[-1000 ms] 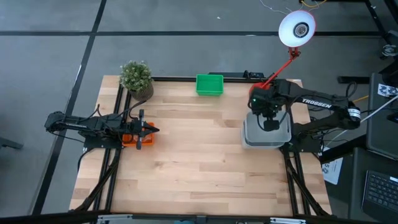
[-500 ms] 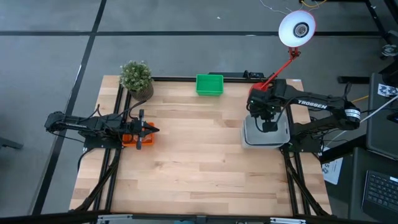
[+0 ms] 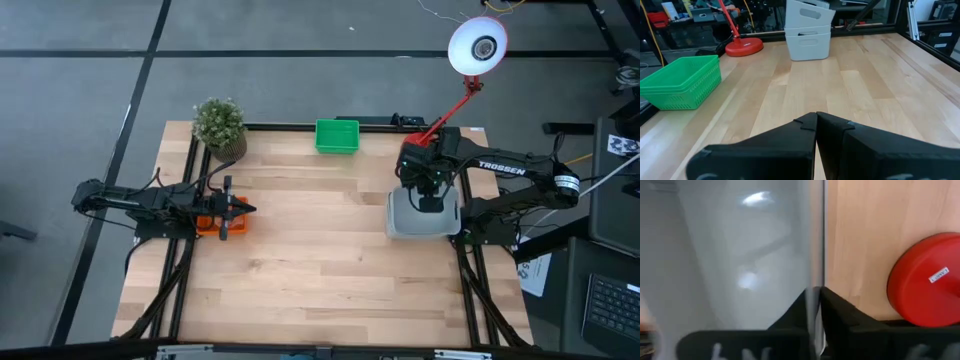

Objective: Stack baskets by color
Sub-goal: Stack the left gray bin onto the right gray bin, then return to Home Position

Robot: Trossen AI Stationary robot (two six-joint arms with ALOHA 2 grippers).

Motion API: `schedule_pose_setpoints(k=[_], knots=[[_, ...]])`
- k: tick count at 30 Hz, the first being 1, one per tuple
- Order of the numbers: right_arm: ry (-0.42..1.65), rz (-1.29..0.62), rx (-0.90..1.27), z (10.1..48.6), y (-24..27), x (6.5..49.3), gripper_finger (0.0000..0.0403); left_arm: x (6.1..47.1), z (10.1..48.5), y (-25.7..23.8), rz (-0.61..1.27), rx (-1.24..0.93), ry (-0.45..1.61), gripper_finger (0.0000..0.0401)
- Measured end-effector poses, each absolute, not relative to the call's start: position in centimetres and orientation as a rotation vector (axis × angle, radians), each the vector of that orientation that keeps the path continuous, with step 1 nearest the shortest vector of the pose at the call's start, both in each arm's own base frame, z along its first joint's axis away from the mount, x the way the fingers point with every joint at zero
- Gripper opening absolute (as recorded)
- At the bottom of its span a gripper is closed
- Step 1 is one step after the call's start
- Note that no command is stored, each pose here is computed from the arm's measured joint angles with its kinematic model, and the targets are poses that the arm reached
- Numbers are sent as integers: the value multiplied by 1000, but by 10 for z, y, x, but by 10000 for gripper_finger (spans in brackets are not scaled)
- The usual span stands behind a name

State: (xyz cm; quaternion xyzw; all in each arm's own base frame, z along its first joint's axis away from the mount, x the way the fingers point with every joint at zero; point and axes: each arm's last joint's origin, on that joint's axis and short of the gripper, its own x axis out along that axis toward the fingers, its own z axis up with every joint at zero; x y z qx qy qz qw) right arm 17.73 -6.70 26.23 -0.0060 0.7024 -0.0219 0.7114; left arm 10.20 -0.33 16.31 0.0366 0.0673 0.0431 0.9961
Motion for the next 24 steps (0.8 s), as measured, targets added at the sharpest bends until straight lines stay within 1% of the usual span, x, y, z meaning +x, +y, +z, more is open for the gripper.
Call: schedule_pose_setpoints(k=[6,9,13,18,21,24], knots=[[1555,-43,-8,262,-67,177,90,102,163,-3,86,73,135,0],[1555,-54,5,262,-67,177,108,102,163,-3,87,73,135,0],[1539,-62,3,270,-67,179,112,102,163,-3,86,73,135,0],[1494,-87,6,292,-68,181,112,102,163,-3,86,73,134,0],[1448,-174,84,309,-68,182,112,102,163,-3,87,73,134,0],[1387,-232,239,322,-67,183,113,102,163,-3,87,73,134,0]])
